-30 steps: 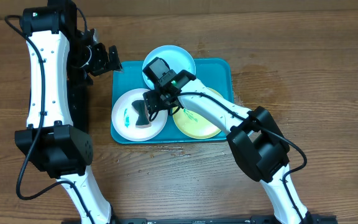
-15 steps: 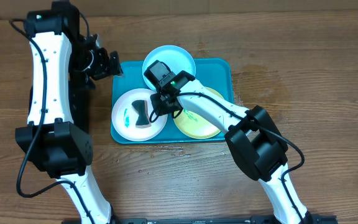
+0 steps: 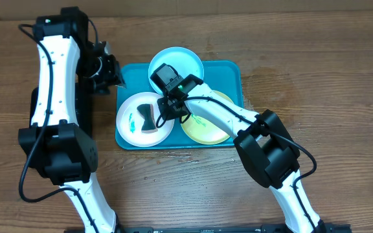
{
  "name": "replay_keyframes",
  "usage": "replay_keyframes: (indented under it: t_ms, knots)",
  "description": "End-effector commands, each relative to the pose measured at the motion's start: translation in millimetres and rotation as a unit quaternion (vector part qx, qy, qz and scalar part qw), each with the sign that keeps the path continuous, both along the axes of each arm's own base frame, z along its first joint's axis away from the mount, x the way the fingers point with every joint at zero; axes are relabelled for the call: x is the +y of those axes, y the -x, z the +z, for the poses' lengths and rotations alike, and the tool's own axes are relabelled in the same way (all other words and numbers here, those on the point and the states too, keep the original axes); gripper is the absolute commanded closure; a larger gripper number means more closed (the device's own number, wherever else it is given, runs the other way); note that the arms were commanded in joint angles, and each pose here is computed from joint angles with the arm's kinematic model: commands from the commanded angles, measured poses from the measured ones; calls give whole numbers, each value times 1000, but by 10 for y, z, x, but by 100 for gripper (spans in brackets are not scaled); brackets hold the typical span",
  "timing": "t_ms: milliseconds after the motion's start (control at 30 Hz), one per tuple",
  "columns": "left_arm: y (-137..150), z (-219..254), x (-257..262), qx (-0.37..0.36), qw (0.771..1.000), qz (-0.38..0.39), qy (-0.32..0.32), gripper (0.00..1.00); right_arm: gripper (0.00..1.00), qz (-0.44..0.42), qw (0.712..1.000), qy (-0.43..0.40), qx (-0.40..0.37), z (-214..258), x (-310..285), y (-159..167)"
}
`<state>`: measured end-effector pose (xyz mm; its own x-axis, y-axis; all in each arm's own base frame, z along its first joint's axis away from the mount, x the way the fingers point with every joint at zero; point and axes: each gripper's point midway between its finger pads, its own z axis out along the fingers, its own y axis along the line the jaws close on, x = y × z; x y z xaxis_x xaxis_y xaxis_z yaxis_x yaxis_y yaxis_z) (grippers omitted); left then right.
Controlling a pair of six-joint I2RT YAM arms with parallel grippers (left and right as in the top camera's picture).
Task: Clean dirty plates on tray and stack at the side
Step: 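Scrub the white plate with the sponge in the left gripper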
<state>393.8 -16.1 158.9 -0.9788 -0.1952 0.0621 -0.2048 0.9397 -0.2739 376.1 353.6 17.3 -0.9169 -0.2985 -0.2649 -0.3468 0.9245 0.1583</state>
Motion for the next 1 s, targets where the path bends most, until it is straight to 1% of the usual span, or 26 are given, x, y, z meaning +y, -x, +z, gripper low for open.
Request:
replay_keyframes:
  t_ms: [0, 33, 67, 167, 200, 267, 333, 400, 700, 867, 967]
  knots:
    - [47, -151, -163, 13, 1000, -23, 4, 39, 85, 1, 1000, 12, 10, -122, -45, 61]
    - [59, -210, -199, 17, 999, -27, 4, 34, 85, 1, 1000, 13, 10, -124, -49, 65]
    - [70, -280, -236, 20, 999, -32, 4, 31, 85, 1, 1000, 14, 12, -126, -52, 71]
    - [127, -510, -301, 35, 999, -36, 9, 31, 85, 1, 1000, 16, 13, -129, -62, 80]
    - [153, -567, -329, 40, 998, -36, 17, 32, 85, 1, 1000, 16, 14, -131, -65, 84]
    - [205, -678, -375, 49, 998, -38, 31, 39, 86, 1, 1000, 17, 15, -132, -68, 87]
    - [253, -802, -379, 59, 997, -37, 32, 53, 90, 1, 1000, 17, 14, -131, -66, 84]
    - [266, -904, -383, 59, 997, -37, 33, 61, 90, 1, 1000, 17, 14, -131, -66, 84]
    - [308, -1295, -600, 41, 994, -32, 101, 60, 90, 1, 1000, 16, 14, -130, -65, 82]
    - [340, -1403, -593, 40, 994, -33, 97, 59, 90, 1, 1000, 17, 14, -131, -66, 83]
    - [338, -1420, -565, 39, 995, -34, 87, 63, 90, 1, 1000, 16, 14, -130, -65, 81]
